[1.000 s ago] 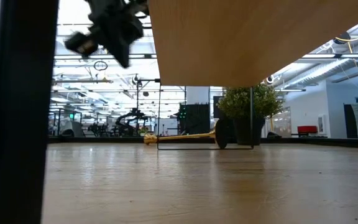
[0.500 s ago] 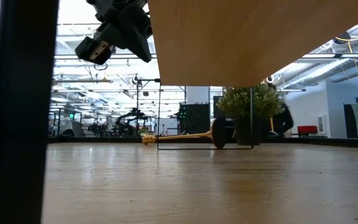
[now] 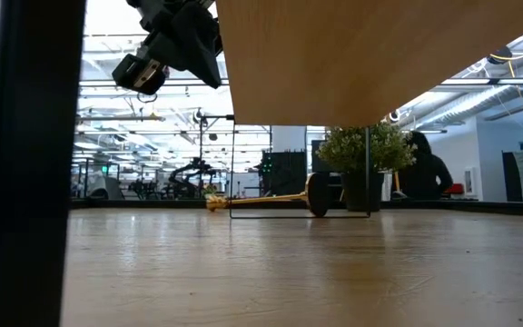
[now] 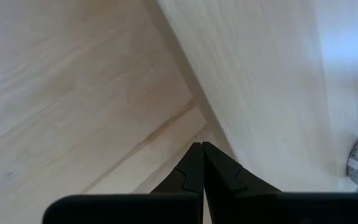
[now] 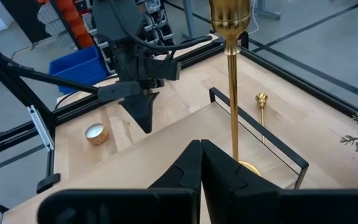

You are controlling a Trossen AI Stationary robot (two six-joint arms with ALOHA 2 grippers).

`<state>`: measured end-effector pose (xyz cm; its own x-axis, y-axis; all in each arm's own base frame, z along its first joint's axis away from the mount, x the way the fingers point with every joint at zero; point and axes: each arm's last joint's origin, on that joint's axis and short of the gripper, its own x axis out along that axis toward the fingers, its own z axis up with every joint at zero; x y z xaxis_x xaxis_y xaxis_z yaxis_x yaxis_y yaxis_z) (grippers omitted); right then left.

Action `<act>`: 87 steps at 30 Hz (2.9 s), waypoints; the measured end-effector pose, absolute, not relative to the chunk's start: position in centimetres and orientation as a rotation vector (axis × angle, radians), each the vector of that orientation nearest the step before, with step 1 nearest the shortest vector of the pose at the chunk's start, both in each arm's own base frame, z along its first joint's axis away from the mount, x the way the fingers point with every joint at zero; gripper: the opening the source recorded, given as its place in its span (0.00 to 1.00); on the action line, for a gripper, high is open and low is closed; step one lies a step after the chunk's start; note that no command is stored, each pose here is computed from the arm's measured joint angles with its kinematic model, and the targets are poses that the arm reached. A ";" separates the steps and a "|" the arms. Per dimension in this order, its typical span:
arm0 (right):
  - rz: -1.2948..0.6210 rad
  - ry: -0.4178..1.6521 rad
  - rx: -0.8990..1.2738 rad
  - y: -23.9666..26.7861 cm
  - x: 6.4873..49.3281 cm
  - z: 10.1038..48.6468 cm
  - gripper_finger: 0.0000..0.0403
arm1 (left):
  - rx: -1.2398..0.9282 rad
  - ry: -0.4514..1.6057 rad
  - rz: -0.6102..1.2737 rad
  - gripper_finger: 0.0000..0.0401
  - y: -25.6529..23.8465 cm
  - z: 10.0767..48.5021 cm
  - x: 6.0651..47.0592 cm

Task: Pick & Place candle stick holders
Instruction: Adjust the shelf

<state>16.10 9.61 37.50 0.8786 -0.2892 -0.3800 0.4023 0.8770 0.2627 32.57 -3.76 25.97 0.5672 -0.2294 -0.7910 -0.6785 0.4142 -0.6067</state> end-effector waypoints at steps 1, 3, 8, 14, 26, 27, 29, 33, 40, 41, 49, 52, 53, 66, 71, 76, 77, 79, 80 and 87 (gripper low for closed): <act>-0.374 0.335 0.342 9.6 16.1 37.5 0.00 | -1.146 0.975 0.337 0.00 -3.8 26.0 32.6; -0.382 0.328 0.341 9.6 16.1 37.5 0.00 | -1.141 0.977 0.330 0.00 -3.8 26.0 32.6; -0.383 0.328 0.340 9.6 16.1 37.5 0.00 | -1.131 0.980 0.321 0.00 -3.7 26.0 32.6; -0.385 0.326 0.340 9.6 16.1 37.5 0.00 | -1.127 0.971 0.305 0.00 -2.9 26.0 32.7; -0.386 0.321 0.355 9.6 16.1 37.6 0.00 | -1.136 0.965 0.245 0.00 -2.3 26.0 33.3; -0.386 0.320 0.356 9.6 16.1 37.6 0.00 | -1.137 0.966 0.243 0.00 -2.3 25.9 33.3; -0.386 0.321 0.355 9.6 16.1 37.6 0.00 | -1.131 0.967 0.240 0.00 -2.3 25.9 33.3; -0.388 0.319 0.355 9.6 16.1 37.6 0.00 | -1.128 0.972 0.231 0.00 -2.3 25.9 33.3; -0.404 0.308 0.348 9.5 16.1 37.6 0.00 | -1.122 0.984 0.220 0.00 -2.4 25.9 33.2; -0.403 0.308 0.348 9.5 16.1 37.6 0.00 | -1.121 0.986 0.219 0.00 -2.4 25.9 33.2; -0.402 0.310 0.349 9.5 16.1 37.6 0.00 | -1.113 0.988 0.214 0.00 -2.4 25.8 33.2; -0.401 0.310 0.347 9.5 16.1 37.6 0.00 | -1.114 0.984 0.215 0.00 -2.3 25.8 33.3; -0.401 0.311 0.346 9.5 16.1 37.6 0.00 | -1.114 0.984 0.216 0.00 -2.3 25.8 33.3; -0.400 0.312 0.342 9.5 16.1 37.6 0.00 | -1.107 0.983 0.207 0.00 -2.3 25.5 33.6; -0.400 0.312 0.342 9.5 16.1 37.6 0.00 | -1.117 0.985 0.181 0.00 -2.4 24.3 34.7; -0.402 0.310 0.352 9.5 16.1 37.6 0.00 | -1.122 0.967 0.173 0.00 -2.6 23.9 35.2; -0.402 0.309 0.354 9.5 16.1 37.6 0.00 | -1.120 0.964 0.181 0.00 -2.5 23.9 35.2; -0.402 0.309 0.356 9.5 16.1 37.6 0.00 | -1.119 0.958 0.190 0.00 -2.4 24.0 35.2; -0.402 0.309 0.356 9.5 16.1 37.6 0.00 | -1.118 0.957 0.194 0.00 -2.3 24.1 35.1; -0.402 0.309 0.356 9.5 16.1 37.6 0.00 | -1.100 0.986 0.294 0.00 -0.3 24.0 34.3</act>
